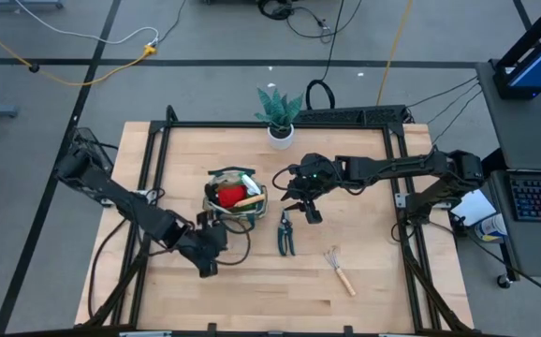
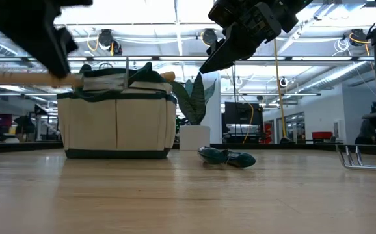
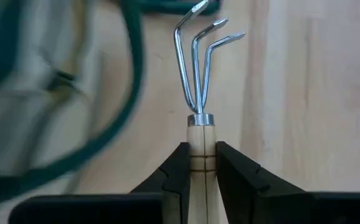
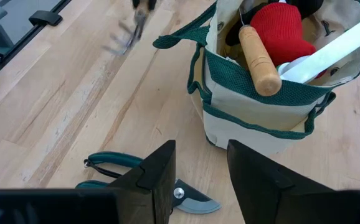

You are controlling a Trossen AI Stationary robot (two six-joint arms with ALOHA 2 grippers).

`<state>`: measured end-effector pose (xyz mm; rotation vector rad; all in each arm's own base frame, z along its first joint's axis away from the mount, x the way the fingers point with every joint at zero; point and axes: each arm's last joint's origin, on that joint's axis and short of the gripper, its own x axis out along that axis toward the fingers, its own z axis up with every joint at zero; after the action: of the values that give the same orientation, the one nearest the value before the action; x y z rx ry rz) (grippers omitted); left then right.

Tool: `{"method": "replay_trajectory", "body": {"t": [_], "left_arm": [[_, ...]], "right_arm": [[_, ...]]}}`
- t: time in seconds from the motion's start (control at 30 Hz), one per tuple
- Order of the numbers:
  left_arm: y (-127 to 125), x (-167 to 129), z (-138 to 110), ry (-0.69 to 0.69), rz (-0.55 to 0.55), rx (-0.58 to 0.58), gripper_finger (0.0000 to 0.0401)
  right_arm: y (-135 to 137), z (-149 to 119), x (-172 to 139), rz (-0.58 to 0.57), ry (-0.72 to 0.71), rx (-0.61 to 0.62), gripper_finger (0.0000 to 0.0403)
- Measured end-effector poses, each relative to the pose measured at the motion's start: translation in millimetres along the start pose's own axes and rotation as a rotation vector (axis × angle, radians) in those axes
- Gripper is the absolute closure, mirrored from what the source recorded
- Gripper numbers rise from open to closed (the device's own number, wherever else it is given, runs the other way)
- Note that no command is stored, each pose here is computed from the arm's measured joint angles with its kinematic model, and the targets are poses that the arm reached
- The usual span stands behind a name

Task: Pick & Place Garden tools in Gardening bag
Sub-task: Put the left brown hand rake into the brown gardening bag

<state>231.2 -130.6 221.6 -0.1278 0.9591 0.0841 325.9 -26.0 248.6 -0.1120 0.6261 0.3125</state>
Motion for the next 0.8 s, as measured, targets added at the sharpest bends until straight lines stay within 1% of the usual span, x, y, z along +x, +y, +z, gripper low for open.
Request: {"method": "replay_trajectory", "body": {"t": [0.13,0.33,0.5,0.7,0.8], "left_arm": [[3.3,-23.6,21.7,0.000,0.110,0.049,0.0337],[18.1,-50.5,51.0,-0.026,0.269,0.163,0.0337],[42.5,-51.9,68.6,-0.013,0.346,0.204,0.0337],[75.5,-47.1,77.2,0.056,0.428,0.205,0.0337],[86.9,-45.7,80.3,0.079,0.436,0.211,0.0337]], "right_arm": [[0.0,0.0,0.0,0.000,0.000,0.001,0.0268],[0.1,-0.7,0.2,0.000,0.002,0.001,0.0268],[1.2,-7.3,2.2,0.006,0.021,0.009,0.0268],[1.8,-10.9,3.3,0.008,0.029,0.012,0.0268],[1.3,-8.9,3.4,0.003,0.010,0.004,0.0268]]}}
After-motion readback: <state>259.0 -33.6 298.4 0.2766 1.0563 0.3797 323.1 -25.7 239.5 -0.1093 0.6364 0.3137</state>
